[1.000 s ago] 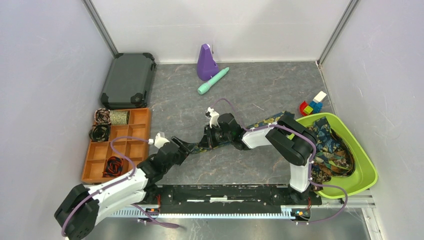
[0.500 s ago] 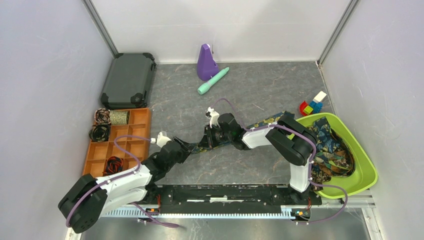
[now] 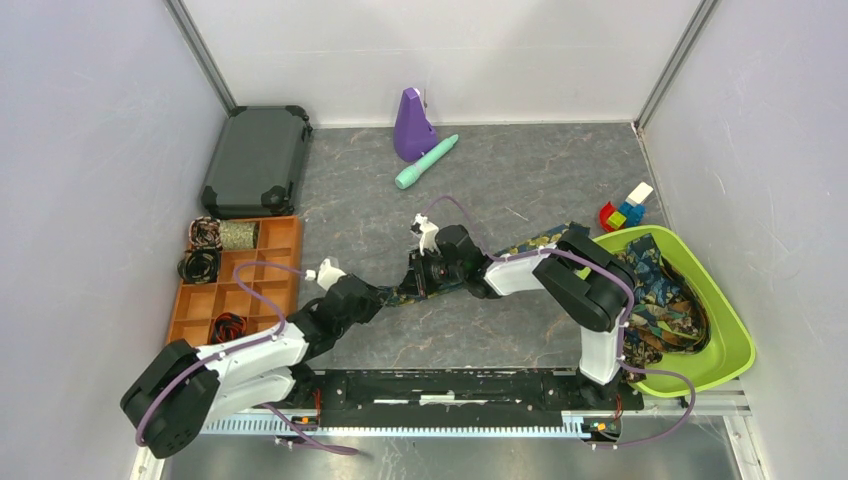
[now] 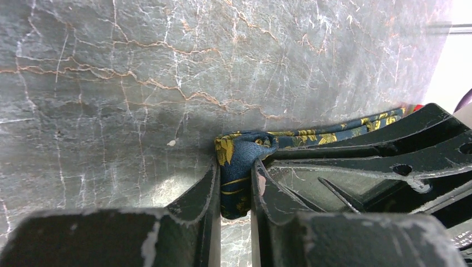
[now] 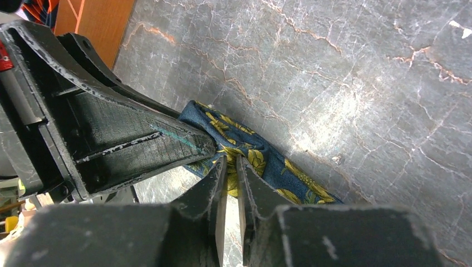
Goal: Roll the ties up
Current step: Roll the tie at the center of the board.
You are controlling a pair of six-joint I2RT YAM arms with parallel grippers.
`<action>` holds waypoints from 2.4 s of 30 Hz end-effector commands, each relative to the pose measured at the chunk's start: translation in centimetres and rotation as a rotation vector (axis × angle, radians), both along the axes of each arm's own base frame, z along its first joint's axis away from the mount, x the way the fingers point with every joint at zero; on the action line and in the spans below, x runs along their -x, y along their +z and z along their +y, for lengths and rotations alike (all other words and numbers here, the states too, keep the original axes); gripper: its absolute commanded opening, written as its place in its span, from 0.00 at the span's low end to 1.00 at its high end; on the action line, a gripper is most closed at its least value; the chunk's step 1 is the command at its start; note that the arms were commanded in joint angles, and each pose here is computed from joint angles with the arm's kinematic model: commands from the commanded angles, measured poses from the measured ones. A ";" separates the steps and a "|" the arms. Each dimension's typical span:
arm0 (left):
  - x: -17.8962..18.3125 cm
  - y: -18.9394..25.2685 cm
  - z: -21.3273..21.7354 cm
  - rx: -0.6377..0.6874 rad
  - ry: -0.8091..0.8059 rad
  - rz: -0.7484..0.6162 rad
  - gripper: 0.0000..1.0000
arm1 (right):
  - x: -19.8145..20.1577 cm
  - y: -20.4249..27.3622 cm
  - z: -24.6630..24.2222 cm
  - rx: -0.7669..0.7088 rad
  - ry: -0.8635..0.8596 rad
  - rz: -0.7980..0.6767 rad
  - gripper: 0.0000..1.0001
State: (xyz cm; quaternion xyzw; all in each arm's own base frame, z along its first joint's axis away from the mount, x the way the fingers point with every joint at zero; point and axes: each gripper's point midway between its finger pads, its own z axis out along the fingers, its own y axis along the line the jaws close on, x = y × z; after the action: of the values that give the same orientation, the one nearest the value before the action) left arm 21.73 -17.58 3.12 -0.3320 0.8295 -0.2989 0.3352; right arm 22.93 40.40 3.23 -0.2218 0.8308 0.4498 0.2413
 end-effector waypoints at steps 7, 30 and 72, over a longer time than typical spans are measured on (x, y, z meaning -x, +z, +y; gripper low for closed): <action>0.9 1.1 2.2 -0.222 -0.079 0.018 0.04 | -0.1 3.4 -0.9 0.088 0.031 -0.039 0.36; 2.1 2.0 5.2 -0.444 -0.142 0.050 0.03 | 2.3 1.3 4.9 0.076 0.058 0.028 0.23; 1.7 3.2 8.0 -0.702 -0.172 0.093 0.03 | 2.2 -2.2 3.0 0.219 0.061 -0.047 0.17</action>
State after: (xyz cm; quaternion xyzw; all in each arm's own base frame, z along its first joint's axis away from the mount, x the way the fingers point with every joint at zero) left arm 19.16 -10.01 4.95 -0.1535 0.9265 -0.0274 0.3426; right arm 20.37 45.09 2.29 -0.2661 0.8536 0.3975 0.2061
